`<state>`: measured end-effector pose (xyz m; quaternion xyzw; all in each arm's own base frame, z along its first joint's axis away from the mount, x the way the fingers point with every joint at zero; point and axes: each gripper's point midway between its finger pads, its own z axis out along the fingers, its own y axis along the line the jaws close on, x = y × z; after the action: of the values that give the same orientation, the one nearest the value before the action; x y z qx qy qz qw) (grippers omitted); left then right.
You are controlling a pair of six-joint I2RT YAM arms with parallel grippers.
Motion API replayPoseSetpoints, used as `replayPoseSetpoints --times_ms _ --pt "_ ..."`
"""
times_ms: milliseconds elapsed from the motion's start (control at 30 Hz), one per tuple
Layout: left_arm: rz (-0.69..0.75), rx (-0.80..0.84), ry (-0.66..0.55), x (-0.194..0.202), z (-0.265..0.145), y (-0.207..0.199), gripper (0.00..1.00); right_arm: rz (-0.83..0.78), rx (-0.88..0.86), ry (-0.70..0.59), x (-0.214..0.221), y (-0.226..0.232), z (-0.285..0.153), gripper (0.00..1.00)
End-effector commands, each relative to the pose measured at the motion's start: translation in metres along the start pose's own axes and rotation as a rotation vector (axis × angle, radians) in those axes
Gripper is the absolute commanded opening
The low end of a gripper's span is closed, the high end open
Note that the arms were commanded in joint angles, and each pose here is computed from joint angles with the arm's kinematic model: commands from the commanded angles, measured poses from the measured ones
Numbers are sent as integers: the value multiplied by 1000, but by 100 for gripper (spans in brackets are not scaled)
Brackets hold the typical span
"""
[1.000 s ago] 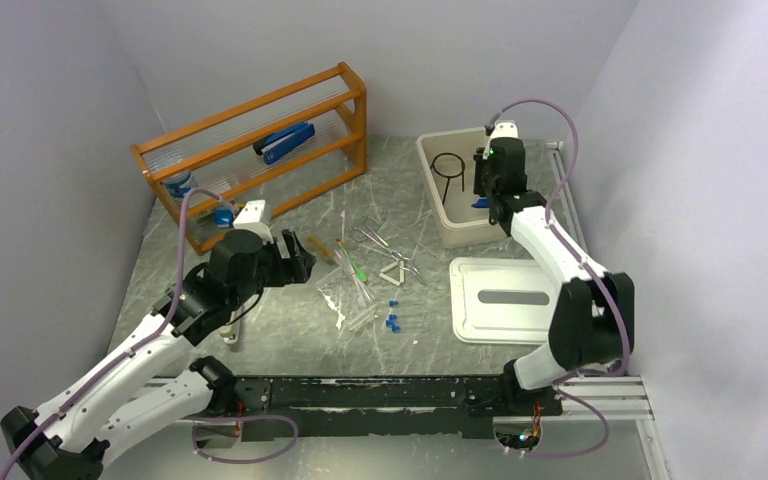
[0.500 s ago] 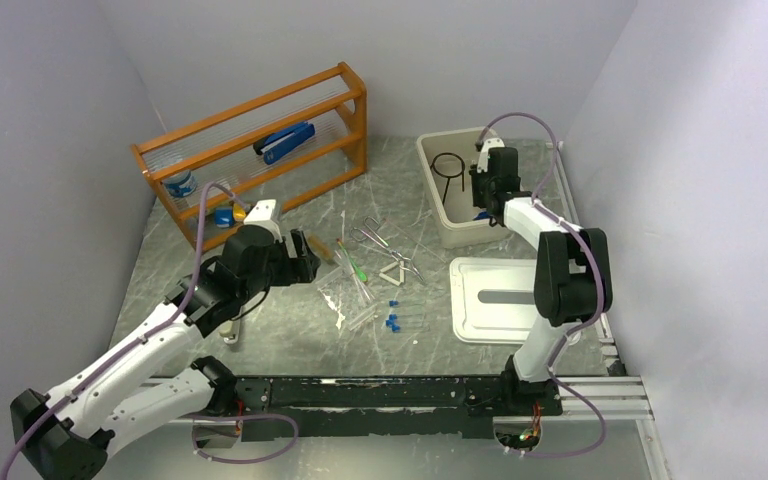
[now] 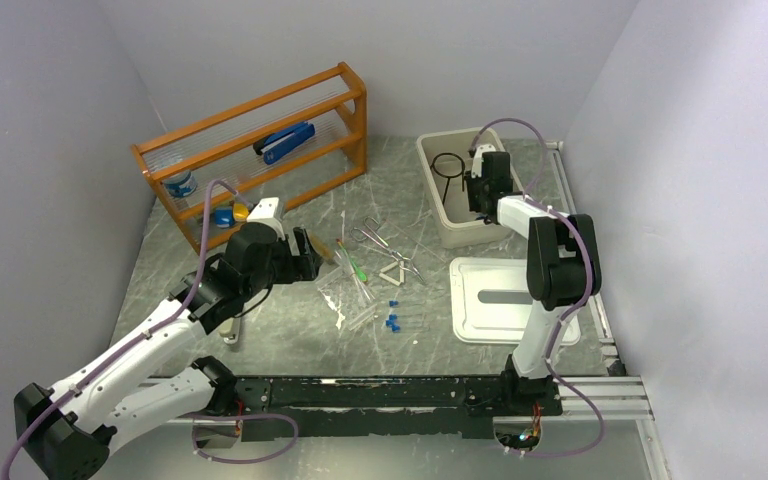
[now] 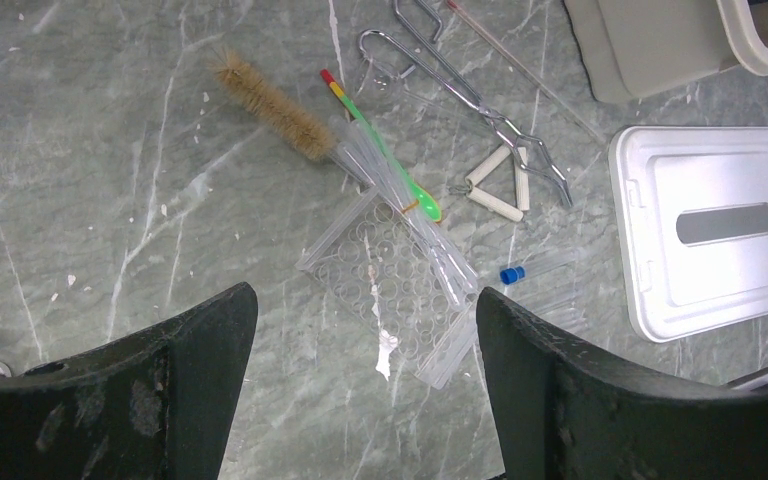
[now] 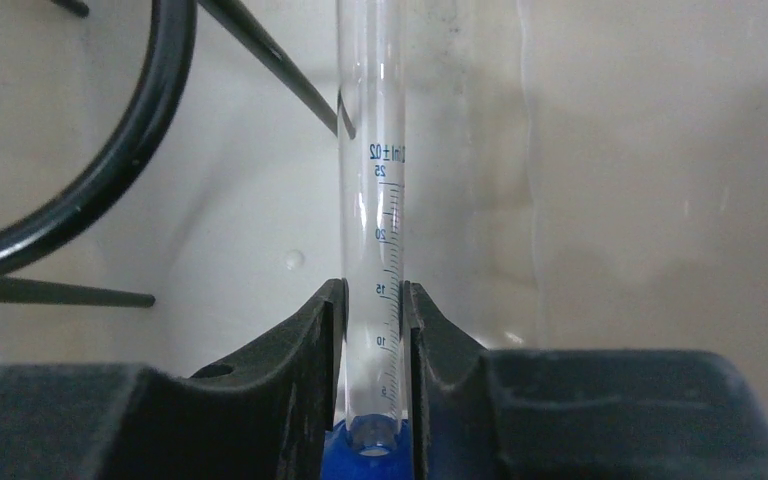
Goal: Organize the chemistry lab equipment
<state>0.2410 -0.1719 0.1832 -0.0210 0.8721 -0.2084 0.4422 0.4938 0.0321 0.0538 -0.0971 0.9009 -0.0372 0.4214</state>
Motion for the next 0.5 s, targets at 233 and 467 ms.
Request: replayPoseSetpoints --times_ms 233,467 --pt "13 28 -61 -23 -9 -9 85 67 66 -65 -30 -17 -10 40" --pt "11 39 -71 -26 -11 -11 85 154 71 -117 -62 -19 -49 43"
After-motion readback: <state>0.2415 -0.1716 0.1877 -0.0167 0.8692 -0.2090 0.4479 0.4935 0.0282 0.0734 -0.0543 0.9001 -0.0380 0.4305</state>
